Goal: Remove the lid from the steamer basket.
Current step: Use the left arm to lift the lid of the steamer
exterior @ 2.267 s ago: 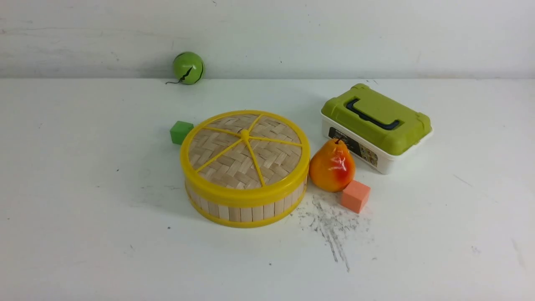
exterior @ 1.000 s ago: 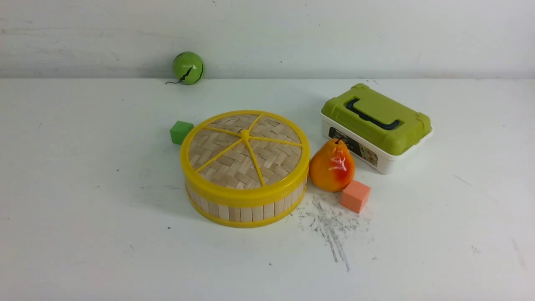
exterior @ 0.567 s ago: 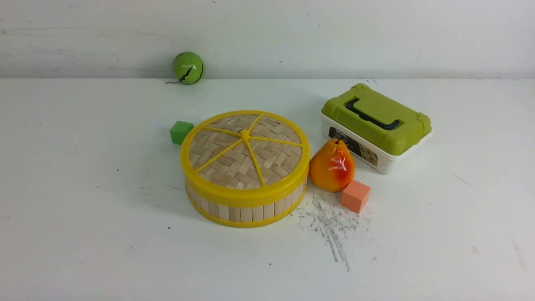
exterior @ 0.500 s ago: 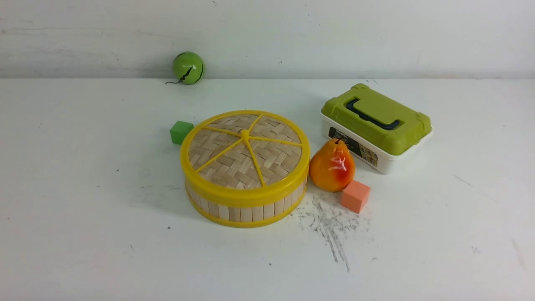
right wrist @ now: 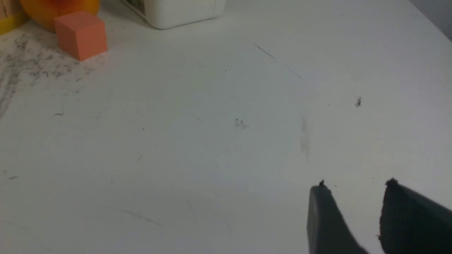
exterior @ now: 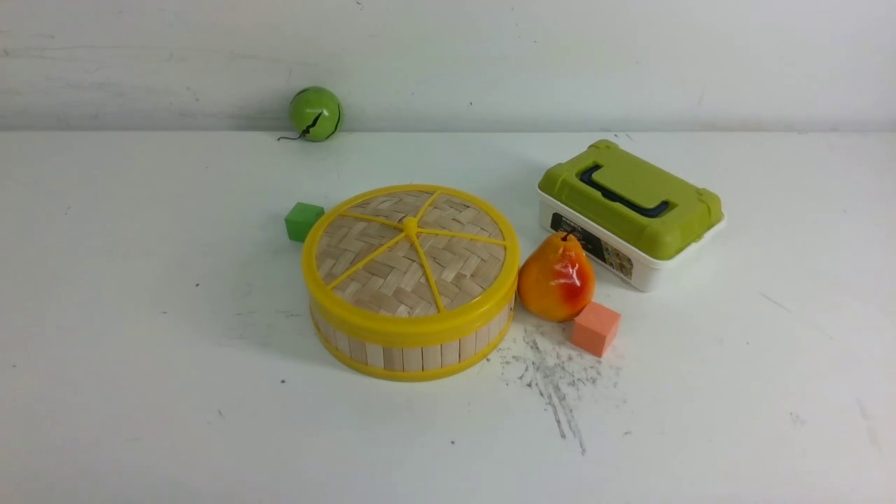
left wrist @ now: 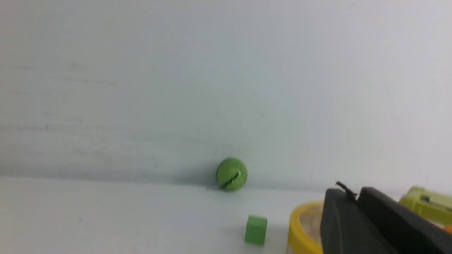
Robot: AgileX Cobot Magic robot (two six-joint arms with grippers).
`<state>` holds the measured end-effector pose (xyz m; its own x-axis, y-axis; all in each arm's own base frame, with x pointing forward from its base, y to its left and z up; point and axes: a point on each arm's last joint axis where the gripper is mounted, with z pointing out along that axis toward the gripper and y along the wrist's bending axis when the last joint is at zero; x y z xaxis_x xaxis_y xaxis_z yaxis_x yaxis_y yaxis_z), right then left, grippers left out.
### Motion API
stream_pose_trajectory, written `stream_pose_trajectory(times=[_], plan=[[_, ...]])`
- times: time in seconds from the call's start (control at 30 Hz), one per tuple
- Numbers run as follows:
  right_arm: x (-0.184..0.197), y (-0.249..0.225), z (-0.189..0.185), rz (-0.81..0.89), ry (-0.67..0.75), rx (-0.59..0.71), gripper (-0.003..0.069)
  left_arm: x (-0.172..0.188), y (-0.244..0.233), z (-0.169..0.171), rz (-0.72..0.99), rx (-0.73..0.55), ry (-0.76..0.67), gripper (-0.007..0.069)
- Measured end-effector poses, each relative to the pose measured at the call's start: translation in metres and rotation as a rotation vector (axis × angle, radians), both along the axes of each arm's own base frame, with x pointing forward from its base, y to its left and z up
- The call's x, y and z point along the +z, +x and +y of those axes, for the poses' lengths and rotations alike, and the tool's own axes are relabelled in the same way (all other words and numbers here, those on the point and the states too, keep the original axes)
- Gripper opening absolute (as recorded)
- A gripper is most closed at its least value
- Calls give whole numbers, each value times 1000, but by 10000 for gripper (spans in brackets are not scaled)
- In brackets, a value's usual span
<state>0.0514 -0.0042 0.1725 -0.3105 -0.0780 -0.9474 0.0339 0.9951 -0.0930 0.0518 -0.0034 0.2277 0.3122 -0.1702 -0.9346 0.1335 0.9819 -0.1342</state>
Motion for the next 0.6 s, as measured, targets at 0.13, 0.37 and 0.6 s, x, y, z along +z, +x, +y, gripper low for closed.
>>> stream_pose_trajectory(times=[0.13, 0.37, 0.6], plan=[[0, 0, 0, 0, 0, 0, 240, 8, -3, 2, -89, -26, -109, 56], [0, 0, 0, 0, 0, 0, 240, 38, -13, 4, -215, -145, -386, 48], [0, 0, 0, 0, 0, 0, 240, 129, -6, -2, -22, -94, -185, -13]])
